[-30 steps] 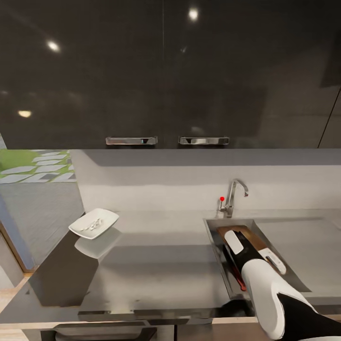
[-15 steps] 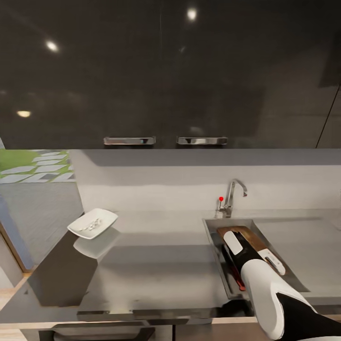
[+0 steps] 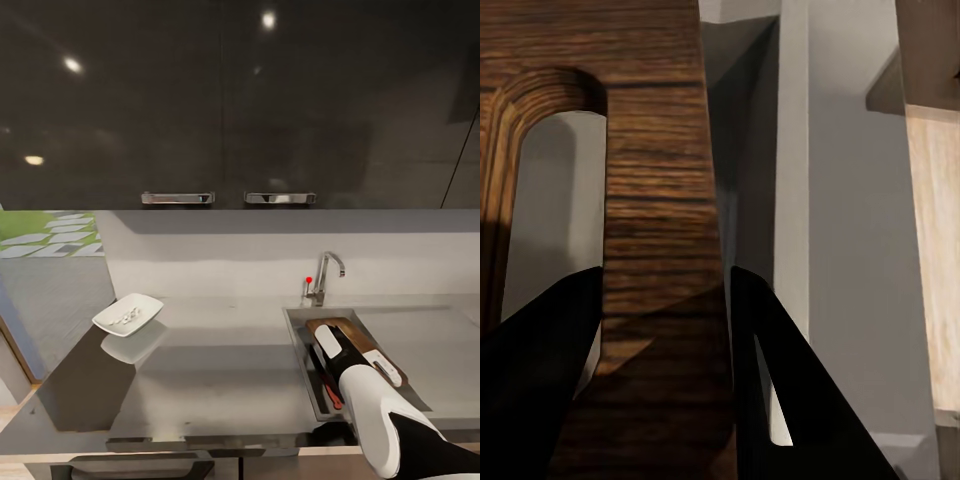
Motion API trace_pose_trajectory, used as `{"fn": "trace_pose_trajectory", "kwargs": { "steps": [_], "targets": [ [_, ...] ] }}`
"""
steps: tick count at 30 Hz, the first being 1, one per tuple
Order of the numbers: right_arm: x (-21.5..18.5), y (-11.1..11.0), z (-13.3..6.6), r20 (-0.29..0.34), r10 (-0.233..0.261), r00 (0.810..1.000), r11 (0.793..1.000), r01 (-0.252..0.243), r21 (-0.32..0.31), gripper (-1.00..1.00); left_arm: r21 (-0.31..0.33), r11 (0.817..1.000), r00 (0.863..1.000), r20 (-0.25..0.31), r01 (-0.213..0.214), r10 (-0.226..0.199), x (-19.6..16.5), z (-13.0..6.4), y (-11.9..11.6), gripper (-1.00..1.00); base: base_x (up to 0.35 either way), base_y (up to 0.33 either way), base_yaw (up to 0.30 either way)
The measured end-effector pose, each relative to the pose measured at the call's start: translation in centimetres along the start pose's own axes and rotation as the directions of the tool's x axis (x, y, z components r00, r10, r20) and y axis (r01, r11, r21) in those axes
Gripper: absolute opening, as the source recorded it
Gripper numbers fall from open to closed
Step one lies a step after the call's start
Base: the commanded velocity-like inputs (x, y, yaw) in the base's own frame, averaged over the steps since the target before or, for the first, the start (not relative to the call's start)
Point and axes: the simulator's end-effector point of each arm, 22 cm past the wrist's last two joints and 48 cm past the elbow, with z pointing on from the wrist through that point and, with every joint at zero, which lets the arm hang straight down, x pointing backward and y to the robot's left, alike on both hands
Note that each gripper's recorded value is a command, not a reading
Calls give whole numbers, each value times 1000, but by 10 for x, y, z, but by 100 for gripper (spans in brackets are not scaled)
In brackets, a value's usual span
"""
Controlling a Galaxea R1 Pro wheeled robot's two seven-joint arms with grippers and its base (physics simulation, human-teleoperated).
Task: In the kitchen, take the Vidalia onion out of the sink, dice it on the chopping board with the paring knife, put the diced onion into the bowl on the countertop, then place both the paring knife and the chopping board into the sink.
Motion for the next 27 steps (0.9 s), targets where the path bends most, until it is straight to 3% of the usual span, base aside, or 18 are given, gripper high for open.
{"fn": "trace_pose_trajectory", "kwargs": {
  "steps": [11, 27],
  "targets": [
    [1, 1, -1, -1, 0, 1000, 1000, 0, -3, -100, -3, 1000, 1000, -23, 0, 0, 11, -3, 1, 100, 120, 0, 0],
    [8, 2, 6, -5, -15, 1000, 1000, 15, 7, -100, -3, 1000, 999, -46, -2, 1, 19, -5, 1, 100, 9, 0, 0]
  ]
}}
